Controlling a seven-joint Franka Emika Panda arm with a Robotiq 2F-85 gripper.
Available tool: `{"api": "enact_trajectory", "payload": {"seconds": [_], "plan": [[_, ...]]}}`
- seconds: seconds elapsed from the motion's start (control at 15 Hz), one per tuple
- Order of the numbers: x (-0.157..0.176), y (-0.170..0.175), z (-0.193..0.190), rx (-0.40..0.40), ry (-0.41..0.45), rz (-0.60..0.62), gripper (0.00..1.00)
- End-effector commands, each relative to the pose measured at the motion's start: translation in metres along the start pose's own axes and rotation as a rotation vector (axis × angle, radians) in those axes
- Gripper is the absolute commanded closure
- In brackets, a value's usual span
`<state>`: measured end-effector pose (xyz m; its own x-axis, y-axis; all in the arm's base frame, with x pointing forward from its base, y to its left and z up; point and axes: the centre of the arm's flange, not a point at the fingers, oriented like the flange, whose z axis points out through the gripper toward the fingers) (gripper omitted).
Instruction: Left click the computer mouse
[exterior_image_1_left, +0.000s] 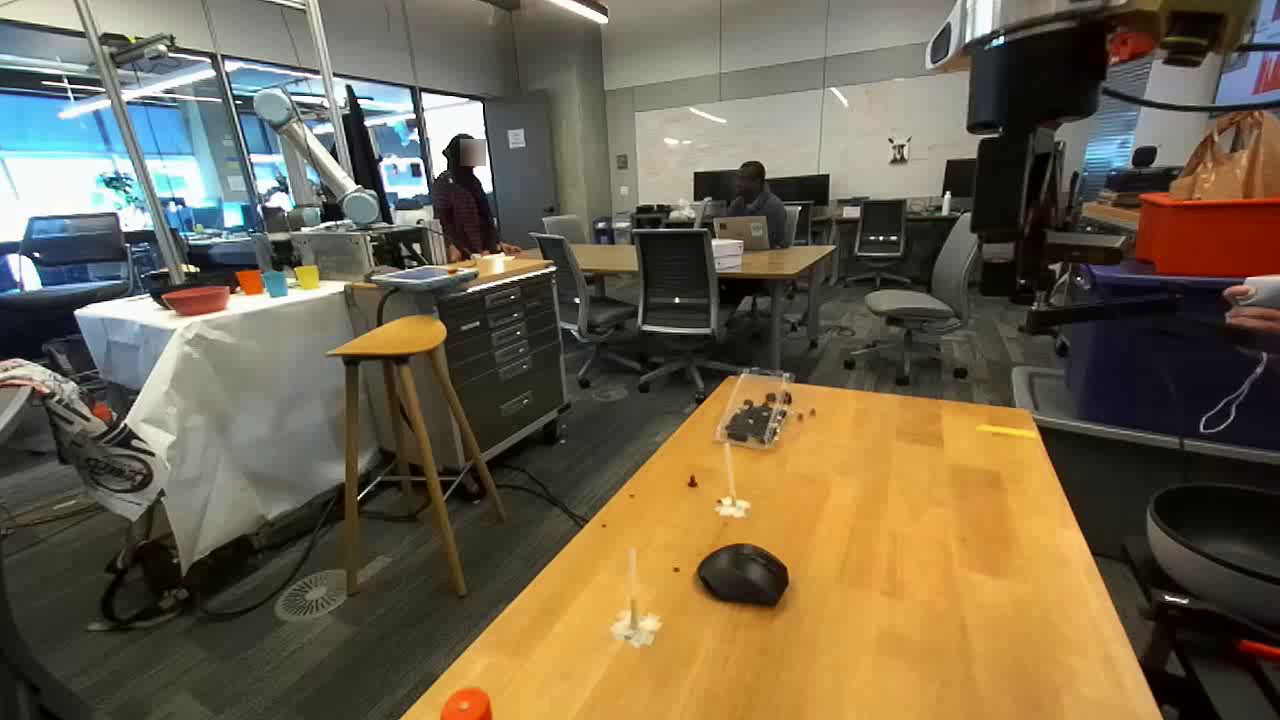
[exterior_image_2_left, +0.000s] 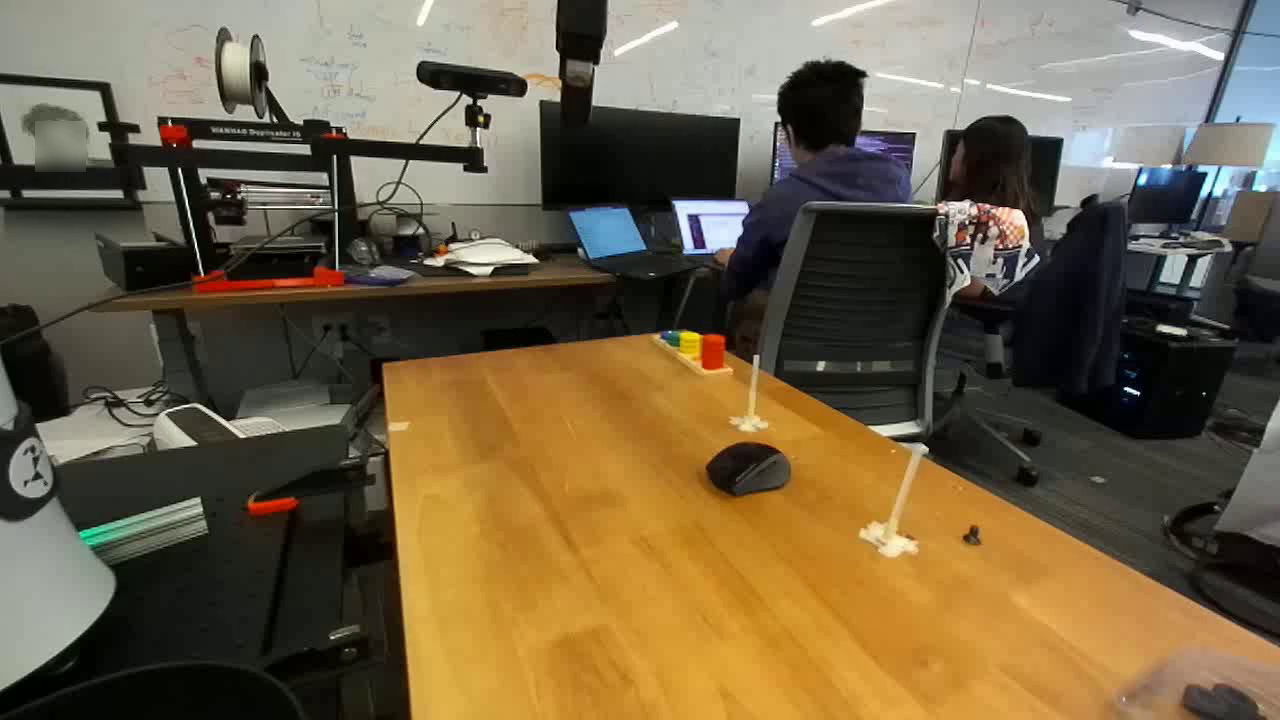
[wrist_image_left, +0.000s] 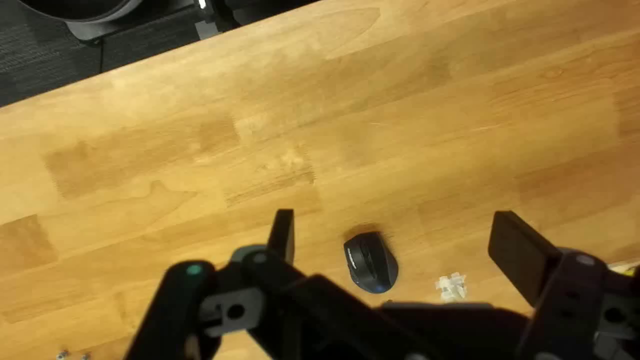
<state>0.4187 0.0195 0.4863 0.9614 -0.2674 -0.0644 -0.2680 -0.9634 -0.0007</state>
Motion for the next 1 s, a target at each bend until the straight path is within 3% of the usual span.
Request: {"api": "enact_trajectory", "payload": {"seconds": [0.0, 0.33, 0.87, 0.93], "plan": [[0.0, 0.0, -0.001, 0.001, 0.003, 0.0, 0.0], [0.003, -0.001, -0.001, 0.003, 0.007, 0.003, 0.0], [0.067, -0.012, 0.032, 0.046, 0.172, 0.082, 0.0], [0.074, -0.014, 0.039, 0.05, 0.171, 0.081, 0.25]]}}
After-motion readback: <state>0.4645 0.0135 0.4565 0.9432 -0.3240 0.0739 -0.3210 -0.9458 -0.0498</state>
